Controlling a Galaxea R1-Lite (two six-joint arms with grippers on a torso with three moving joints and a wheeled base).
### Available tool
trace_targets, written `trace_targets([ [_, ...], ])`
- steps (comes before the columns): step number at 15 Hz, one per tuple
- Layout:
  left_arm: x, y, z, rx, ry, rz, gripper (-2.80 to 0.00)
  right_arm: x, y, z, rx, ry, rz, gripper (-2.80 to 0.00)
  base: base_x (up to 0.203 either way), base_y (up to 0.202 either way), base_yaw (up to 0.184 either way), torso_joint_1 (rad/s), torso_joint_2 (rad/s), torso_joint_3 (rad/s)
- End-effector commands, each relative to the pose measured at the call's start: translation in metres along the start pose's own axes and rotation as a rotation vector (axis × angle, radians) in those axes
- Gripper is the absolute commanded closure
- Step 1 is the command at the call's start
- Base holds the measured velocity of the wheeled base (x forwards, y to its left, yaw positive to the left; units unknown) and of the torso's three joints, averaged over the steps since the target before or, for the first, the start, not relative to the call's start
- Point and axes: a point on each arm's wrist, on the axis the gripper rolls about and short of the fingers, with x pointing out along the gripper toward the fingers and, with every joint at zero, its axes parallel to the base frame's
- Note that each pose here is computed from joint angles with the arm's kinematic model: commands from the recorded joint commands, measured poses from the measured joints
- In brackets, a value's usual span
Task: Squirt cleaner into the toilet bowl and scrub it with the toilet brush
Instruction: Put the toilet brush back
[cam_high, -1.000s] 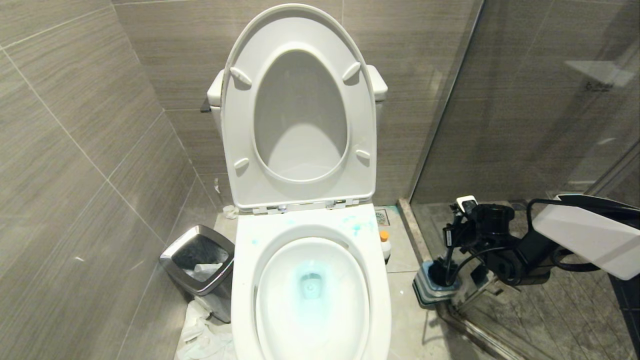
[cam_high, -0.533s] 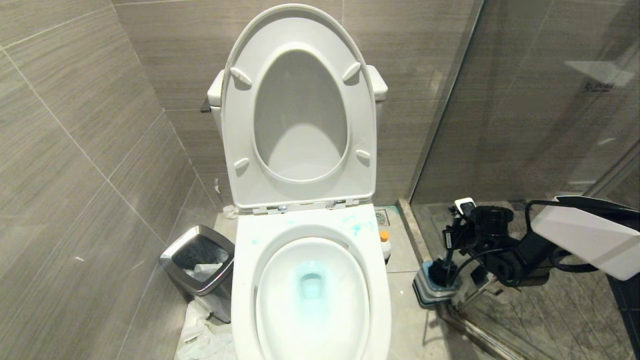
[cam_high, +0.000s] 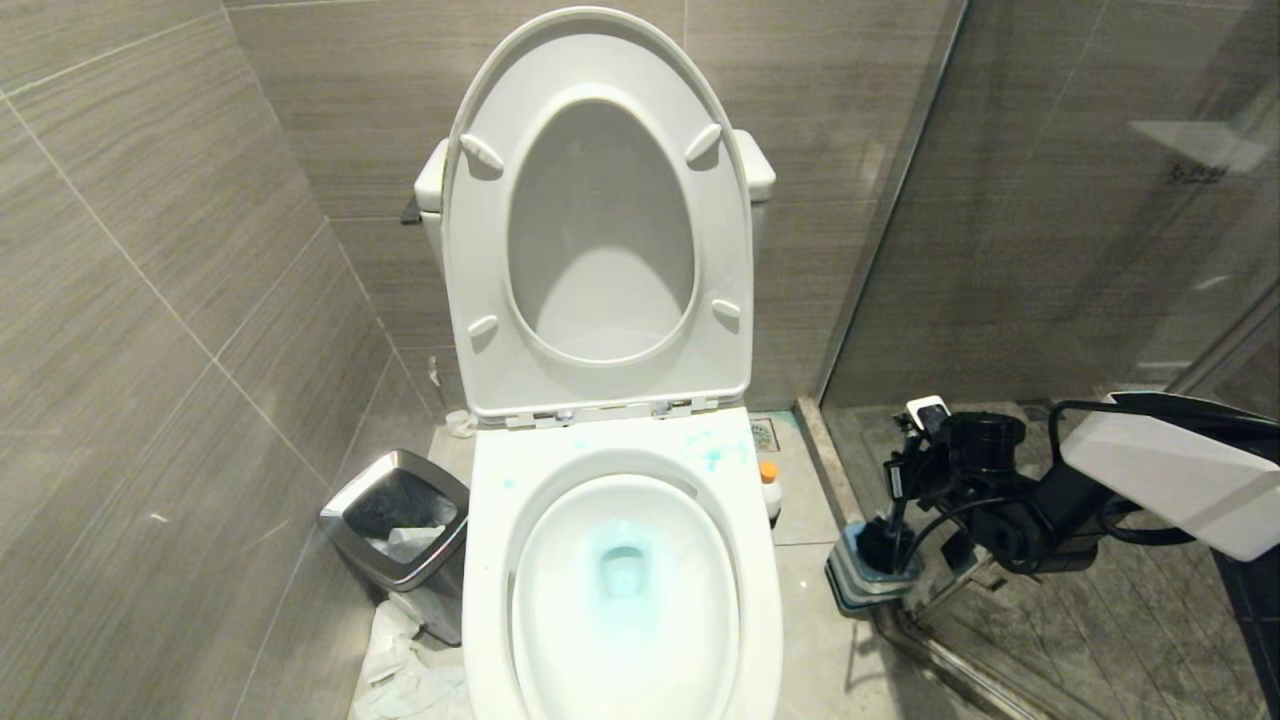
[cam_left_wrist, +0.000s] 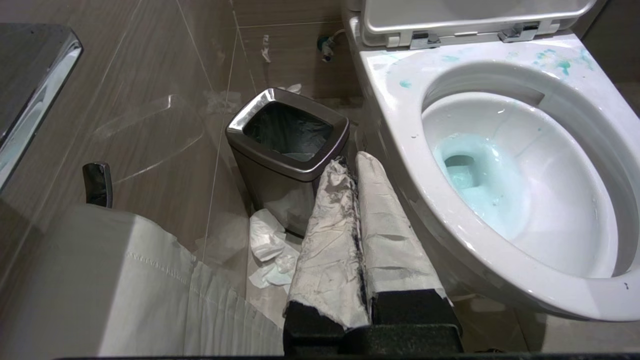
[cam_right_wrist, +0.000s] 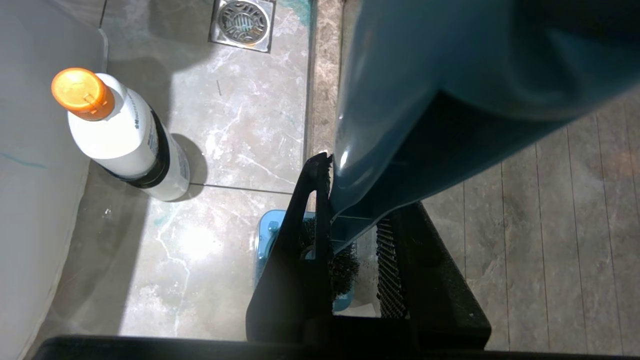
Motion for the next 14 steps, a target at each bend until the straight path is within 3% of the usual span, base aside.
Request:
trace_targets([
  [1, 0.000, 0.000, 0.000, 0.000, 0.001, -0.001, 0.00, 0.000, 0.000, -0.001, -0.002, 0.000, -0.002, 0.00, 0.000, 0.000, 0.000, 0.003, 0.00, -0.084],
  [7, 0.000, 0.000, 0.000, 0.000, 0.002, 0.001, 0.00, -0.003, 0.000, 0.002, -0.028, -0.006, -0.003, 0.00, 0.000, 0.000, 0.000, 0.004, 0.00, -0.160],
  [14, 0.000, 0.000, 0.000, -0.001, 0.001, 0.000, 0.00, -0.017, -0.003, -0.002, -0.114, -0.073, 0.000, 0.00, 0.000, 0.000, 0.000, 0.001, 0.00, -0.012],
])
